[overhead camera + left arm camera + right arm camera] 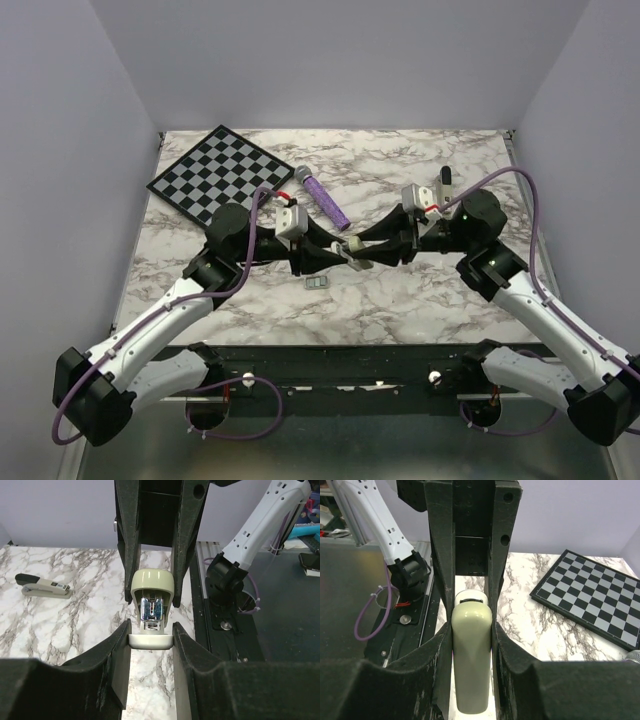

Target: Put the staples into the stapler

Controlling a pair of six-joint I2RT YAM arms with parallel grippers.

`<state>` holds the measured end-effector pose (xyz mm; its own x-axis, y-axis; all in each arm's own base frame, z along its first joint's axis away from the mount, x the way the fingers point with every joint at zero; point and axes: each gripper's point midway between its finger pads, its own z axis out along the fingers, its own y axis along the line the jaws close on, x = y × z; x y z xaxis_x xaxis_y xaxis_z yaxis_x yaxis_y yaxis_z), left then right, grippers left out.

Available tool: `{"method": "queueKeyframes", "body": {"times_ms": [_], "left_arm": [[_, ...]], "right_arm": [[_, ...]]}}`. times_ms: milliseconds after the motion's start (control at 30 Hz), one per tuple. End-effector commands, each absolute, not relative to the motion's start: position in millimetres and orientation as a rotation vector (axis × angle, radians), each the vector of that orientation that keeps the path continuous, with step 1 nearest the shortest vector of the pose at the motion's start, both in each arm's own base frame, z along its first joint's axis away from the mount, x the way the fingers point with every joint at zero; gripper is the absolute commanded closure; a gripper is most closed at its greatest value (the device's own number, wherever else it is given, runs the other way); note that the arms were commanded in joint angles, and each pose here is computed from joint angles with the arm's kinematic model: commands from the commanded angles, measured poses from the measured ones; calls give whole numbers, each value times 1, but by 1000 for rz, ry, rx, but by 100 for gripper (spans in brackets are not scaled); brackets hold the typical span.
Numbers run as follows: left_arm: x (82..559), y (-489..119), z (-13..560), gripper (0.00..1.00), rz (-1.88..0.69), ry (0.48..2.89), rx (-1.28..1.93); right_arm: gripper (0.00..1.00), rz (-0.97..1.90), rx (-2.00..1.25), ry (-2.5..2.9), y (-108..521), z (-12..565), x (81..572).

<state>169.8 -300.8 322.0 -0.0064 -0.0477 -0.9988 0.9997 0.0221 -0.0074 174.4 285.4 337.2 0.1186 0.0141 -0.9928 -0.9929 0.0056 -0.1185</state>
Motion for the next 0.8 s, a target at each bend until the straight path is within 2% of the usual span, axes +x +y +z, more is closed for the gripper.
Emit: {"method": "queueKeyframes", "body": {"times_ms": [0, 300, 467, 767], "left_arm": [[177, -289, 344, 100, -1131, 1129, 1020], [185, -247, 355, 100, -1144, 1076, 705], [187, -210, 374, 100, -1235, 975, 408], [184, -194, 369, 100, -1337, 977, 210]], "right_arm": [[99, 1102, -1168, 1016, 283, 361, 171], [99, 1055, -1012, 880, 262, 395, 158], [99, 1013, -757, 707, 230, 430, 149], [99, 1050, -548, 483, 189, 469, 117]]}}
